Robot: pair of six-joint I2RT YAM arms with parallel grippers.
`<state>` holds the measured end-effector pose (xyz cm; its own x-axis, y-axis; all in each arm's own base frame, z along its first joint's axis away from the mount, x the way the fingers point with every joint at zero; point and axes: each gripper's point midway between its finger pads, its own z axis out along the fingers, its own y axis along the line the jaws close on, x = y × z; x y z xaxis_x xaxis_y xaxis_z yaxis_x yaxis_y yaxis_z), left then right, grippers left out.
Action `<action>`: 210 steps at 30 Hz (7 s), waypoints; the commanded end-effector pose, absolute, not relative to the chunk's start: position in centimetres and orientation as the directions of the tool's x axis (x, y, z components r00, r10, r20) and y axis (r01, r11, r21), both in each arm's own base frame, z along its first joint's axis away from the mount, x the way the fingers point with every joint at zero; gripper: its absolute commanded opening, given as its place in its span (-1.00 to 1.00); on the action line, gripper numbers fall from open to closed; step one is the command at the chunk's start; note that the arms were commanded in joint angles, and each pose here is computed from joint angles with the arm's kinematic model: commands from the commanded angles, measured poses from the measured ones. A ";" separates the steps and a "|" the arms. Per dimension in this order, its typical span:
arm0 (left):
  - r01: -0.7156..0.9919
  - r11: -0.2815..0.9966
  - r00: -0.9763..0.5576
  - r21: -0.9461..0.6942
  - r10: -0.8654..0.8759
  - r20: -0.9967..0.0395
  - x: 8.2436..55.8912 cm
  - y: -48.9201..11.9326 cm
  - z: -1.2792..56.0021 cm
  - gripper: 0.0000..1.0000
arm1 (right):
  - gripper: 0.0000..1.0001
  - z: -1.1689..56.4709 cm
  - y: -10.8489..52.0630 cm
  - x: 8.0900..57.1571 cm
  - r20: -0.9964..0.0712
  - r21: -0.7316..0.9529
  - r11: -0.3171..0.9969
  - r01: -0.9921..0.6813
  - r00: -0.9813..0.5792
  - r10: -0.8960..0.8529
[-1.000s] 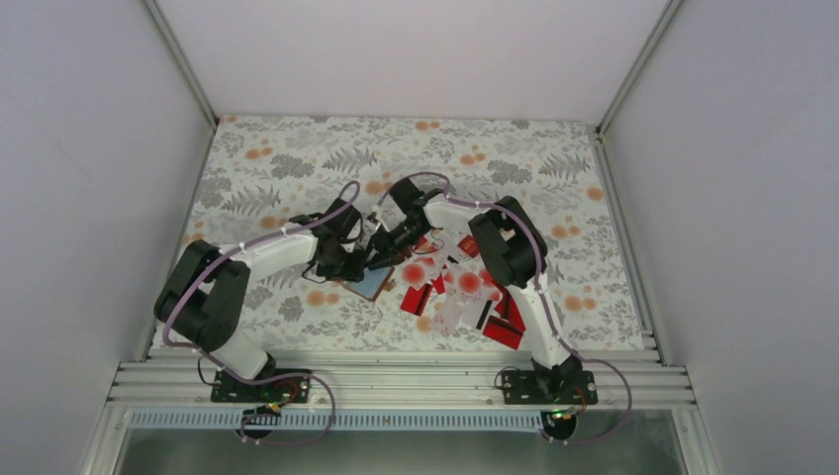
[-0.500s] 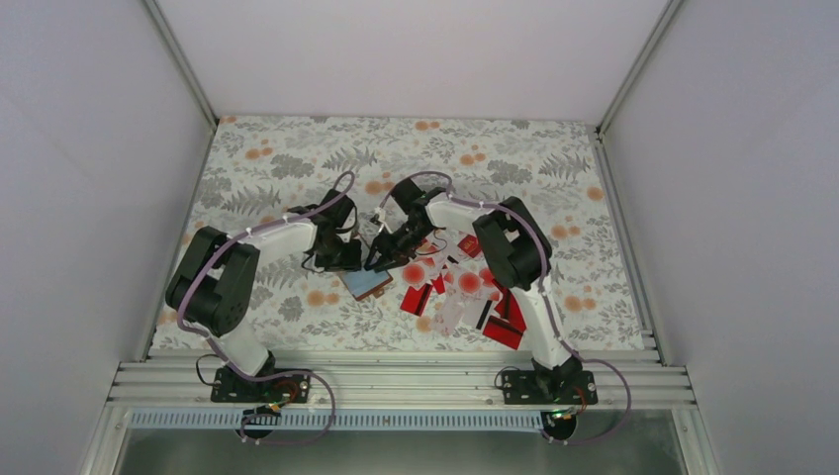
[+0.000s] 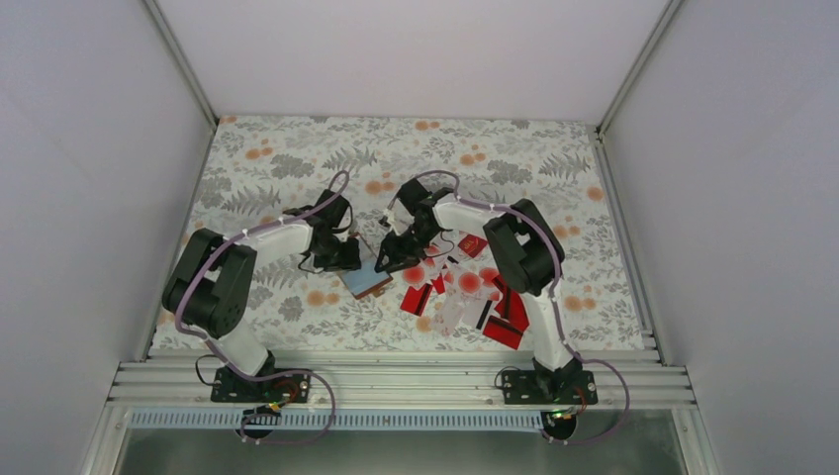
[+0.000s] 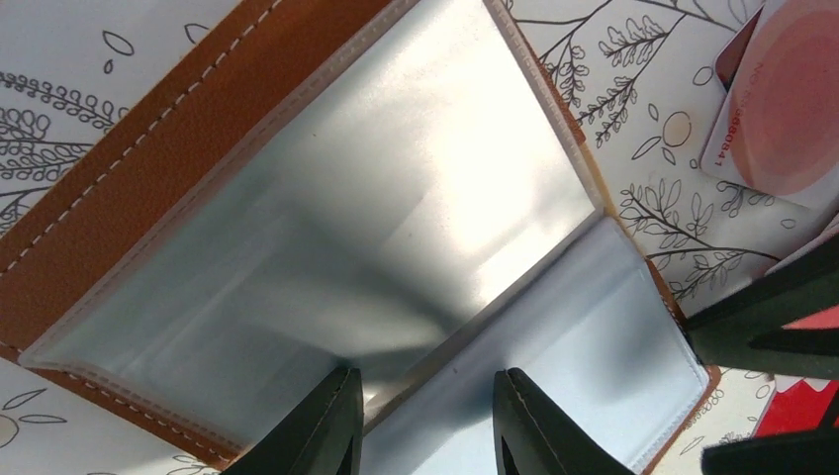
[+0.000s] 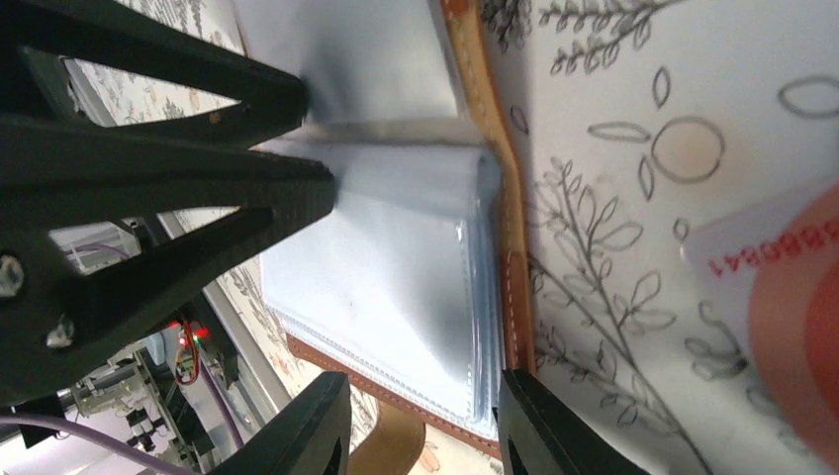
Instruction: Put the credit cards into the card holder
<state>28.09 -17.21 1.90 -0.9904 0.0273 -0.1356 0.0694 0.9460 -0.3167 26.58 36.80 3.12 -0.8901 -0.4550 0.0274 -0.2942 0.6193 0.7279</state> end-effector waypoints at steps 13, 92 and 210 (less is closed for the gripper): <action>-0.152 0.973 -0.988 -0.174 -0.151 0.019 23.2 -15.2 -0.8 -0.41 | -0.24 9.0 36.4 23.8 0.066 0.709 0.675 -0.204 -0.934 -0.352; -0.199 0.934 -0.978 -0.298 -0.207 0.005 21.7 -15.7 1.9 -0.18 | -0.34 11.2 41.0 25.5 -0.067 0.776 0.549 -0.311 -0.906 -0.418; 0.584 0.720 -0.811 -0.374 0.507 -0.292 28.6 -31.0 5.2 -0.58 | 0.65 9.4 21.6 27.8 -0.072 0.684 0.730 0.009 -0.994 0.079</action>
